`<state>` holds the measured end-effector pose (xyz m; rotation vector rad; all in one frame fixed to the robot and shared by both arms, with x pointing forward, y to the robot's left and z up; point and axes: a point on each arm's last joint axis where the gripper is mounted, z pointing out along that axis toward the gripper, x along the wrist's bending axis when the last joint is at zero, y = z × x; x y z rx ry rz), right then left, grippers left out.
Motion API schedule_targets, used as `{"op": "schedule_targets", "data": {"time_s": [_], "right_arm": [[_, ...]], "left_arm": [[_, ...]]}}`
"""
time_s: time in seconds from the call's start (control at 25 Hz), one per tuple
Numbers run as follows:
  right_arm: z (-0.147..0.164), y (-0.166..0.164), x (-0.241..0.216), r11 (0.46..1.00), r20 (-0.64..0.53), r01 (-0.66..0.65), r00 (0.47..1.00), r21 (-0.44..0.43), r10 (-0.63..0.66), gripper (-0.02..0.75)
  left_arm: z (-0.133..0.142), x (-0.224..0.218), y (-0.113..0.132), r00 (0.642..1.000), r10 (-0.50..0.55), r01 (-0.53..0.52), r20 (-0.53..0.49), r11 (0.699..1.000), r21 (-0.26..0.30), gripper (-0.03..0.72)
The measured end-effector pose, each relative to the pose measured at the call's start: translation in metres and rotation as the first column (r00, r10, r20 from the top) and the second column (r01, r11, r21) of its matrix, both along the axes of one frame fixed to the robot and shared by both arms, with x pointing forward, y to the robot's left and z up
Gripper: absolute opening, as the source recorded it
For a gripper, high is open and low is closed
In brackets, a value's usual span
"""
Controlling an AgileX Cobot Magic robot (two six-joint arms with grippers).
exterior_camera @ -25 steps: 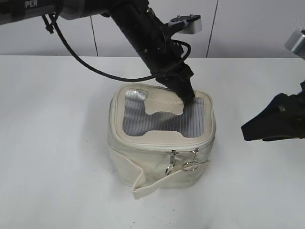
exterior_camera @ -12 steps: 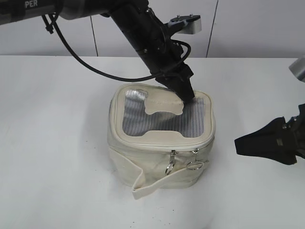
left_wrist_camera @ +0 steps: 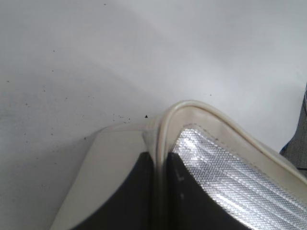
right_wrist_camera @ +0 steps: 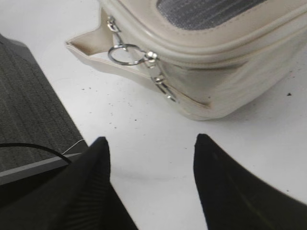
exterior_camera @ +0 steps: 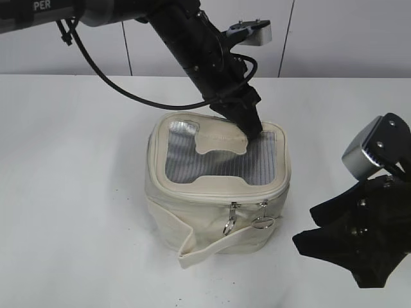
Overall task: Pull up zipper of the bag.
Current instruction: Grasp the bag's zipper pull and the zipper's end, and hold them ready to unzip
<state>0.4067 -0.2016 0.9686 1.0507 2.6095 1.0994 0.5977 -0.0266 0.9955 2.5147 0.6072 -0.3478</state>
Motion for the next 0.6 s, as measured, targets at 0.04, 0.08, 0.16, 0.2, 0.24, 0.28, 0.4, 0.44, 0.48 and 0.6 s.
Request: {"op": "schedule_targets", "data": {"time_s": [0.04,0.08,0.16,0.2,0.24,0.28,0.4,0.44,0.48,0.6], "right_arm": [[-0.001,0.000,0.001,1.000,0.011,-0.002,1.000,-0.010,0.002,0.440],[-0.002,0.000,0.003,1.000,0.016,-0.004,1.000,-0.014,0.005,0.440],[-0.007,0.002,0.006,1.000,0.005,-0.011,1.000,-0.011,0.011,0.440],[-0.009,0.003,0.007,1.000,0.004,-0.016,1.000,-0.006,0.016,0.440],[-0.012,0.004,0.009,1.000,0.003,-0.024,1.000,-0.005,0.024,0.440],[-0.014,0.005,0.011,1.000,-0.001,-0.026,1.000,0.003,0.026,0.440],[-0.017,0.009,0.017,0.999,0.004,-0.046,0.999,0.018,0.046,0.440],[-0.017,0.010,0.019,0.999,0.003,-0.048,0.999,0.019,0.048,0.440],[-0.018,0.011,0.022,0.998,0.004,-0.053,0.999,0.018,0.053,0.440],[-0.025,0.013,0.027,0.998,-0.013,-0.067,0.998,0.010,0.068,0.440]], "left_arm": [[0.000,0.000,0.000,1.000,0.000,0.000,-0.001,1.000,0.000,0.042],[0.000,0.000,0.000,1.000,0.000,0.000,-0.001,1.000,0.000,0.042],[0.000,0.000,0.000,1.000,0.000,0.000,-0.001,1.000,0.000,0.042],[0.000,0.000,0.000,1.000,0.000,0.000,-0.001,1.000,0.000,0.042],[0.000,0.000,0.000,1.000,0.000,0.000,-0.001,1.000,0.000,0.042],[0.000,0.000,0.000,1.000,0.000,0.000,-0.001,1.000,0.000,0.042],[0.000,0.000,0.000,1.000,0.000,0.000,-0.001,1.000,0.000,0.042],[0.000,0.000,0.000,1.000,0.000,0.000,-0.001,1.000,0.000,0.042],[0.000,0.000,0.000,1.000,0.000,0.000,-0.001,1.000,0.000,0.042],[0.000,0.000,0.000,1.000,0.000,0.000,-0.001,1.000,0.000,0.042]]}}
